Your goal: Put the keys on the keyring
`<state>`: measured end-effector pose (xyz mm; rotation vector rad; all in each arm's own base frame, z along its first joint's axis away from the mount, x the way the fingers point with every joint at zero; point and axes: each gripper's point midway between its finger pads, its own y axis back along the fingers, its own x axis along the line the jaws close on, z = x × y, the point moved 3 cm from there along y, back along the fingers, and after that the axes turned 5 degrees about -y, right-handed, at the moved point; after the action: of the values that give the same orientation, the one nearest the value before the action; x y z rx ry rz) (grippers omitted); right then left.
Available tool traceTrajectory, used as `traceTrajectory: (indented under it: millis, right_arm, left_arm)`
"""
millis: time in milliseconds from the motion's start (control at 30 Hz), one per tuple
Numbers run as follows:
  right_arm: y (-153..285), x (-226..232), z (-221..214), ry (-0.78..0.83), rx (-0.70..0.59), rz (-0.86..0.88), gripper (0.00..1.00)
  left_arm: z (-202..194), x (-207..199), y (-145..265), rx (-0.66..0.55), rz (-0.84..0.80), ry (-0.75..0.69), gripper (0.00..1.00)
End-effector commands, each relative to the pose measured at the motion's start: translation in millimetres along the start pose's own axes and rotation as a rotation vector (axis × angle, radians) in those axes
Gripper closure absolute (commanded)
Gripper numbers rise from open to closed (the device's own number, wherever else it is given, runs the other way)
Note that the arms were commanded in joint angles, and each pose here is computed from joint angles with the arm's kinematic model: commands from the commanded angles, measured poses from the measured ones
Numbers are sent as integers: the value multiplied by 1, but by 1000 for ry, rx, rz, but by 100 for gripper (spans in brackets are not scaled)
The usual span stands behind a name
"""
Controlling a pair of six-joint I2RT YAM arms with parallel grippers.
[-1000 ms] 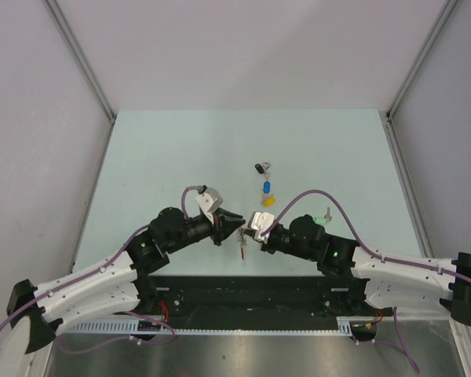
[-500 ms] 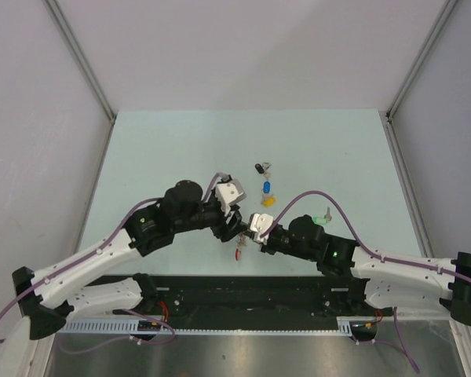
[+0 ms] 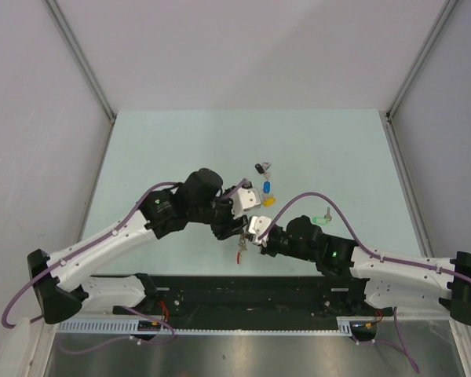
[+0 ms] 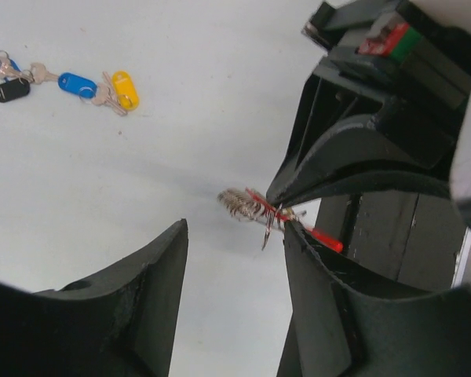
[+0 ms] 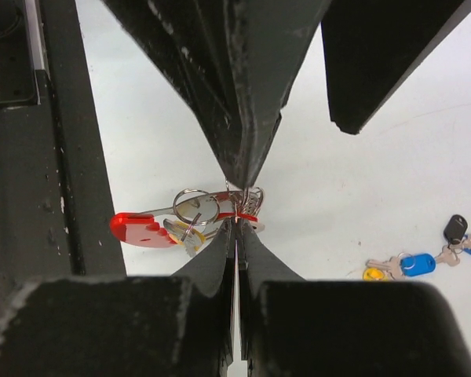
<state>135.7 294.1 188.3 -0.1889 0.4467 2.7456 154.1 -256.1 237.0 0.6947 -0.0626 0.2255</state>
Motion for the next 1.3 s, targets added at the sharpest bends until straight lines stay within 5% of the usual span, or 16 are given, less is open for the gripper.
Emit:
traceTrajectory:
  millis: [0,333,800,1267]
  right_arm:
    - [-2,0,25,19,-81,7,100]
    - [-3,0,25,19,-79,7,100]
    - [1,0,28,11,-93,7,100]
    - [3,2,32,16,-109,22,100]
  left_arm:
    - [1,-9,-8,51,-104,-66,44]
    - [-3,-16,-22,68,-193,-74,46]
    - [-14,-12,7,-141,-139,-45,48]
    - [-12,-19,-7,-171,-242,-46,55]
